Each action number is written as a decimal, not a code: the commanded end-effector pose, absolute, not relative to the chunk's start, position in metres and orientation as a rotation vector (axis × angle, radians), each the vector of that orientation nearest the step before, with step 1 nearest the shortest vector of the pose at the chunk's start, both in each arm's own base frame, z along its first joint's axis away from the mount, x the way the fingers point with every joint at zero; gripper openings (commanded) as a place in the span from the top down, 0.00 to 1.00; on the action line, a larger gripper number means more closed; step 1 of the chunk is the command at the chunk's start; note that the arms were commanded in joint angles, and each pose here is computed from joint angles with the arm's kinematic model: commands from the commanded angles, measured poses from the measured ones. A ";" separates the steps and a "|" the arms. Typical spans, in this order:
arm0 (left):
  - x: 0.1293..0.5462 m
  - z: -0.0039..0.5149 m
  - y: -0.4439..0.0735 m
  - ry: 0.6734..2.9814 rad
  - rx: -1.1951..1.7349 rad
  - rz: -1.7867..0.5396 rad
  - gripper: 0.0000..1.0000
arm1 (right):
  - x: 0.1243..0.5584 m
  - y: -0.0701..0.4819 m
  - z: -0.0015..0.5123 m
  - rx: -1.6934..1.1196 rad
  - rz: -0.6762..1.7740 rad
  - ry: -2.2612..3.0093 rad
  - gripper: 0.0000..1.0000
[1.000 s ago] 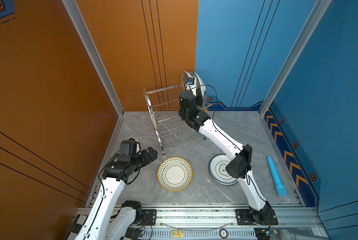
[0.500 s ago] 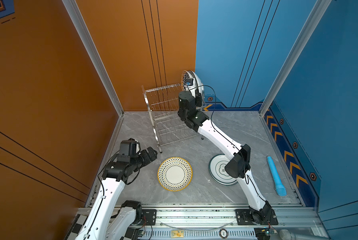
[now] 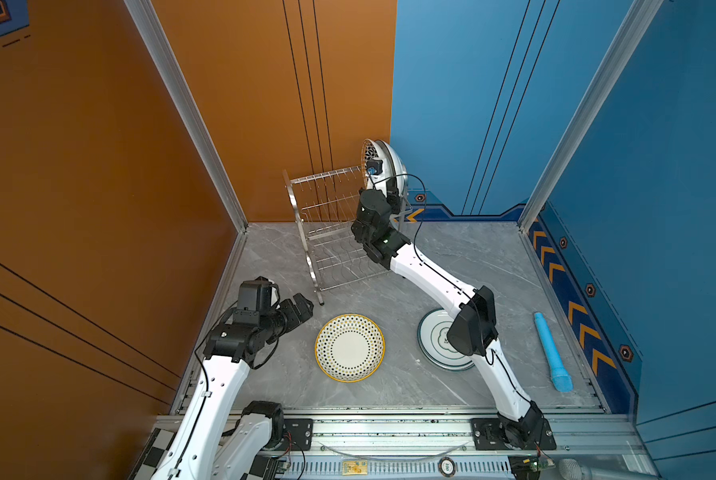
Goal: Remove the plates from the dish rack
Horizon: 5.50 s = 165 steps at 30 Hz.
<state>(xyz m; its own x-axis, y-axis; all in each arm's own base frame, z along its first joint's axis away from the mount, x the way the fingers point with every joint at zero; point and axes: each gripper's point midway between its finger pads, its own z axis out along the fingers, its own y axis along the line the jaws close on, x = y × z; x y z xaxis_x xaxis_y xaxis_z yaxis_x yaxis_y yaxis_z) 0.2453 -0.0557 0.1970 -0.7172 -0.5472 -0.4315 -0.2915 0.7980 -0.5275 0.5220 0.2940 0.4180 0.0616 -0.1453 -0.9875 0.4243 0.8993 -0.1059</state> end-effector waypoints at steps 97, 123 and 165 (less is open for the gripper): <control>0.248 0.213 -0.062 2.311 -0.505 -0.653 0.02 | 0.465 0.305 0.530 0.376 0.694 1.423 1.00; 0.253 0.234 -0.078 2.239 -0.425 -0.776 0.02 | 0.419 0.280 0.556 0.358 1.069 1.488 1.00; 0.189 0.255 -0.220 2.283 0.116 -1.151 0.02 | 0.242 0.165 0.285 0.352 1.044 2.044 1.00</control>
